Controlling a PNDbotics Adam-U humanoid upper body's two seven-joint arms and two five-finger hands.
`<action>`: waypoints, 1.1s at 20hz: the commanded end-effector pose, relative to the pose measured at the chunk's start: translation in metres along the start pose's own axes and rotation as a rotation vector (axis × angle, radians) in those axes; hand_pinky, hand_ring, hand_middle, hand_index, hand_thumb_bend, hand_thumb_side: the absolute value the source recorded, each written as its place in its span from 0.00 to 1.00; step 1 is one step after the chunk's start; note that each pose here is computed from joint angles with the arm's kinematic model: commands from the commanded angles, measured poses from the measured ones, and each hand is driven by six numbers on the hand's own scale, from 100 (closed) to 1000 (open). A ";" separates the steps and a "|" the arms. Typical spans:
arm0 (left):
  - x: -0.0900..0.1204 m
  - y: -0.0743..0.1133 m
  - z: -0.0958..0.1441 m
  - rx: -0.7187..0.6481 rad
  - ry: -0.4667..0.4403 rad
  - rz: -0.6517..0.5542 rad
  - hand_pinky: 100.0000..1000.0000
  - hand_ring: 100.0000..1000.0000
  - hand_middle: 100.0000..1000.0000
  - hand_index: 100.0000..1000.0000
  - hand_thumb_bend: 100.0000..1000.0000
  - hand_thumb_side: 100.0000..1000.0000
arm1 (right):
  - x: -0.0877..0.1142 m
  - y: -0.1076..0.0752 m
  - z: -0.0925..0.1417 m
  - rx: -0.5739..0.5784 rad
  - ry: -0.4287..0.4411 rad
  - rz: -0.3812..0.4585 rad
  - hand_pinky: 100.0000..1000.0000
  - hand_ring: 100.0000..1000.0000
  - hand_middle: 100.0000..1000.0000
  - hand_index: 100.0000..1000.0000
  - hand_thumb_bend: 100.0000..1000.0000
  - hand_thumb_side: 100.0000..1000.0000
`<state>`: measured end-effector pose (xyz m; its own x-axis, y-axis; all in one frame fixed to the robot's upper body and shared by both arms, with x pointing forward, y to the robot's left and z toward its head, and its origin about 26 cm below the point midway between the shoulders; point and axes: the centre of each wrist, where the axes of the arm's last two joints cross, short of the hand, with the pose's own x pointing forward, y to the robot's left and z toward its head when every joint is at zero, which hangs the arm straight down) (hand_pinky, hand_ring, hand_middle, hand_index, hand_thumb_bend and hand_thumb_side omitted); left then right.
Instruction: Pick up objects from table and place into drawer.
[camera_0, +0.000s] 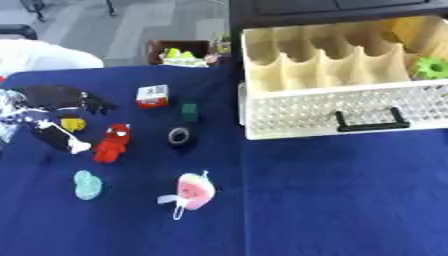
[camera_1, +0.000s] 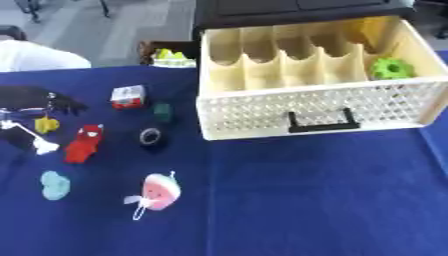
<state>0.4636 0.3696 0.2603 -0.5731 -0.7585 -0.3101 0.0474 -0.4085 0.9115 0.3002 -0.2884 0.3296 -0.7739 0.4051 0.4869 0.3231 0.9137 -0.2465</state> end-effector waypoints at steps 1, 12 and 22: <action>-0.015 0.010 0.018 -0.067 -0.017 -0.048 0.62 0.70 0.71 0.98 0.10 0.88 | 0.006 -0.005 -0.003 -0.005 -0.016 0.004 0.68 0.25 0.18 0.69 0.00 1.00; -0.006 0.025 0.002 -0.125 0.184 0.069 0.62 0.71 0.69 0.81 0.37 1.00 | 0.004 -0.004 -0.001 -0.004 0.004 -0.003 0.69 0.24 0.18 0.68 0.00 1.00; 0.006 0.027 -0.024 -0.187 0.183 0.009 0.62 0.70 0.68 0.81 0.44 1.00 | 0.002 -0.004 0.001 -0.010 0.019 -0.009 0.69 0.24 0.18 0.67 0.00 1.00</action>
<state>0.4819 0.3394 0.2618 -0.4285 -0.8410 -0.3304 0.2350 -0.4568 0.8580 0.3013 -0.2891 0.3229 -0.7544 0.3950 0.5243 0.3126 0.9185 -0.2421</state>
